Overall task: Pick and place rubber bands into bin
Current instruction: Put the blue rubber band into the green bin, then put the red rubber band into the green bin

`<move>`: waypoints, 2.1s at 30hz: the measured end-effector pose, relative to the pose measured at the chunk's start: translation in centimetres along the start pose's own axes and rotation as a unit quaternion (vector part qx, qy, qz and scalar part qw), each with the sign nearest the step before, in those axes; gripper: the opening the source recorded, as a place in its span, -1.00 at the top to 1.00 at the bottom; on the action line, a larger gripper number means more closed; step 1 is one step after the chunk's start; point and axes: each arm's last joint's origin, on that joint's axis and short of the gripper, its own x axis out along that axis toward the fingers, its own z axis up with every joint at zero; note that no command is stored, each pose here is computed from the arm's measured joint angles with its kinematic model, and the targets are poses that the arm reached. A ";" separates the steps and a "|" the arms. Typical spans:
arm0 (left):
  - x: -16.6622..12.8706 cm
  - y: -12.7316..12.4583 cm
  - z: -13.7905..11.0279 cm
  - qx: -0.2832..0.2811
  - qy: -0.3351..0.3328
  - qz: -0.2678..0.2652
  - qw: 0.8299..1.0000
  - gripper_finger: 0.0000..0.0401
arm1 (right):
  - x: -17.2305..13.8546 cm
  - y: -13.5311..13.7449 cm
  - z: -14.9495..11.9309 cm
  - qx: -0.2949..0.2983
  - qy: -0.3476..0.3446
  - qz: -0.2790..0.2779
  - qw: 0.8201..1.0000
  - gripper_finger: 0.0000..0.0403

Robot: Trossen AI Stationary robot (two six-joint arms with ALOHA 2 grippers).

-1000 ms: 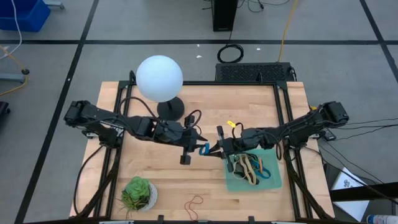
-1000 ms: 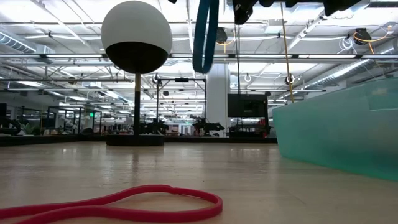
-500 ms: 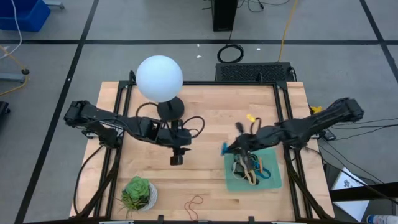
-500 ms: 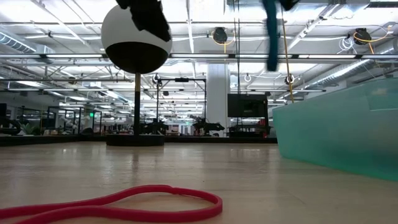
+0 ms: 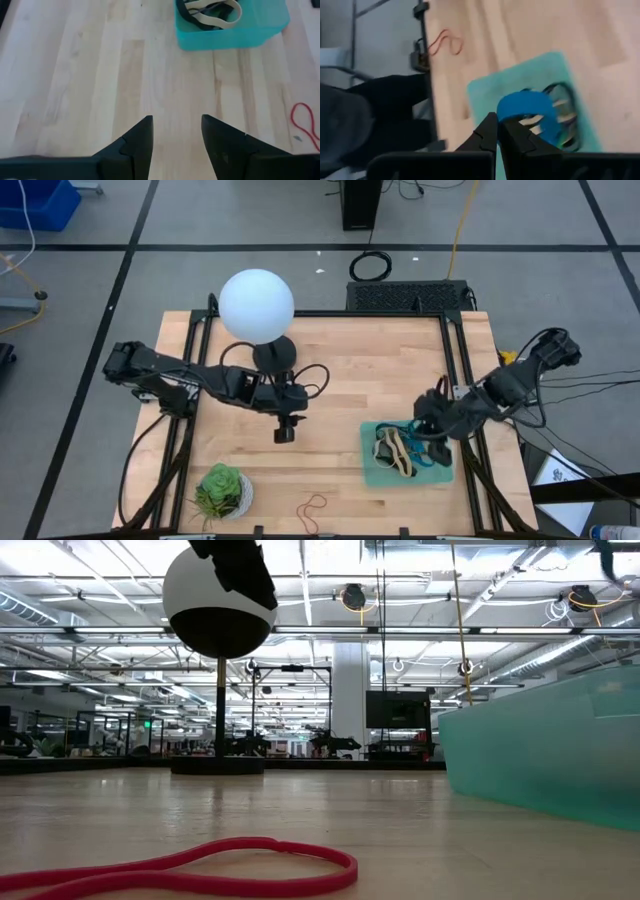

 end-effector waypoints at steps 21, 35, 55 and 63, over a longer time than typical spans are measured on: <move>0.2 1.2 0.3 -0.021 -0.005 0.012 1.000 0.13 | 9.7 1.3 -5.5 0.009 0.074 -0.035 0.997 1.00; 0.2 1.2 0.3 -0.034 -0.005 0.012 0.999 0.13 | 14.1 -4.6 -6.3 -0.001 0.061 -0.115 0.991 0.98; 0.2 1.2 0.3 -0.034 -0.005 0.010 0.999 0.13 | 14.5 -5.0 -6.2 -0.041 0.064 -0.103 0.992 0.51; 0.2 1.1 0.2 -0.033 -0.003 -0.001 0.999 0.13 | 12.7 -4.9 -5.9 -0.037 0.042 -0.073 0.996 0.14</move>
